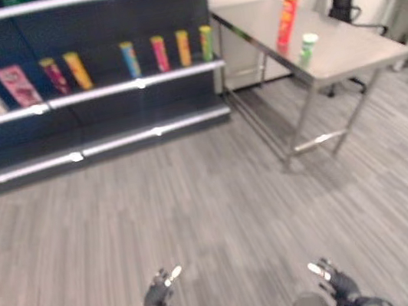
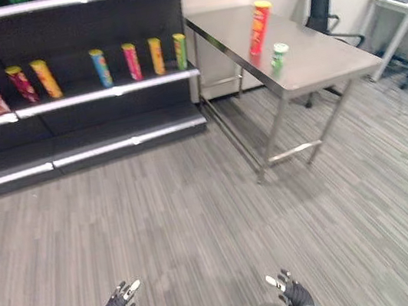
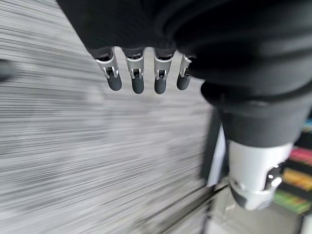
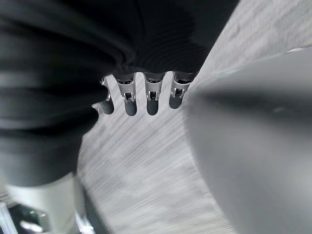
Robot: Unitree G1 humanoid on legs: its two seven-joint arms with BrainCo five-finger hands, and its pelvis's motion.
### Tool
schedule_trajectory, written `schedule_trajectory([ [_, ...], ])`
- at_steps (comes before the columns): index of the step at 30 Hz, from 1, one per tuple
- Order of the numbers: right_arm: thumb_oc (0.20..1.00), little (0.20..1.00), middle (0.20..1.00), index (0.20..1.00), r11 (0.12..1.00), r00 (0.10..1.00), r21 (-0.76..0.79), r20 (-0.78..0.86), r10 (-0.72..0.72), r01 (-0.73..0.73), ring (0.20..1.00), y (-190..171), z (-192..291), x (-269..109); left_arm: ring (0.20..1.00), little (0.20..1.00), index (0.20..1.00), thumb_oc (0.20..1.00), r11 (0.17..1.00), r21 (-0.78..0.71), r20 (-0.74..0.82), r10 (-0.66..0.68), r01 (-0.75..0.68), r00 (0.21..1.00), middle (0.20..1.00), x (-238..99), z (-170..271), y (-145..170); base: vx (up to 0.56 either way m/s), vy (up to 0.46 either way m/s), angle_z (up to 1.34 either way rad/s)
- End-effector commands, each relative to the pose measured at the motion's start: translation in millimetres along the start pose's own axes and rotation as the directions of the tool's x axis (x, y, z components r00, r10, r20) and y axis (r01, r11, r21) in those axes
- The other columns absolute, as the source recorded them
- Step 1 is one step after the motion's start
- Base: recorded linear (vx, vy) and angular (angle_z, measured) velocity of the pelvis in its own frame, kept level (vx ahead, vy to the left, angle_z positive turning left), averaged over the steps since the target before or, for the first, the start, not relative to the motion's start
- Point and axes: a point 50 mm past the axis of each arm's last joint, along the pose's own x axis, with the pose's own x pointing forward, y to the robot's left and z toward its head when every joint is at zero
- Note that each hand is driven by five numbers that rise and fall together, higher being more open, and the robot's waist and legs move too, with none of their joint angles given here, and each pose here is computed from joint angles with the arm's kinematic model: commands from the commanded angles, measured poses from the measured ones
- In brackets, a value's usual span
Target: Put the goods on the table back onto the shelves and tidy them up.
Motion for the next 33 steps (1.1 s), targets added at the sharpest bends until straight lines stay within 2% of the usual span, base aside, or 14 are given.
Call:
schedule_trajectory([
  [1, 1.000, 1.000, 1.000, 1.000, 0.999, 0.991, -0.001, 0.128, 0.033, -0.033, 1.000, 12.0, 40.1, 15.5, 1.000, 1.000, 1.000, 1.000, 0.999, 0.018, 0.078, -0.048, 0.047, 0.996, 1.000, 5.4, 19.3, -10.4, 0.20, -0.006, 0.40],
  [9, 1.000, 1.000, 1.000, 1.000, 0.999, 0.996, -0.036, 0.085, 0.000, 0.003, 1.000, -3.9, 24.1, 6.1, 1.000, 1.000, 1.000, 1.000, 0.982, 0.105, 0.124, -0.169, 0.156, 0.978, 1.000, 11.0, 34.0, -36.1, 0.29, -0.111, 0.10],
  [19, 1.000, 1.000, 1.000, 1.000, 0.997, 0.994, -0.066, 0.109, -0.024, 0.032, 1.000, -11.0, 35.0, 8.3, 1.000, 1.000, 1.000, 1.000, 0.974, 0.141, 0.045, -0.188, 0.180, 0.981, 1.000, 13.6, 18.9, -46.2, 0.31, -0.184, 0.01],
  [25, 1.000, 1.000, 1.000, 1.000, 0.992, 0.989, -0.125, 0.144, 0.012, 0.006, 1.000, -9.1, 54.0, 12.4, 1.000, 1.000, 1.000, 1.000, 0.969, 0.142, 0.040, -0.212, 0.205, 0.976, 1.000, 13.1, 18.5, -51.4, 0.19, -0.286, -0.22],
  [28, 1.000, 1.000, 1.000, 1.000, 0.990, 0.987, -0.139, 0.161, 0.016, 0.007, 1.000, -6.9, 61.5, 14.5, 1.000, 1.000, 1.000, 1.000, 0.960, 0.173, 0.027, -0.227, 0.220, 0.973, 1.000, 13.9, 18.2, -55.8, 0.19, -0.127, -0.75],
  [33, 1.000, 1.000, 1.000, 1.000, 0.988, 0.987, -0.156, 0.158, 0.029, -0.004, 1.000, -6.8, 59.9, 12.4, 1.000, 1.000, 1.000, 1.000, 0.969, 0.129, 0.022, -0.214, 0.209, 0.977, 1.000, 8.4, 8.6, -52.6, 0.34, 0.101, -0.54],
])
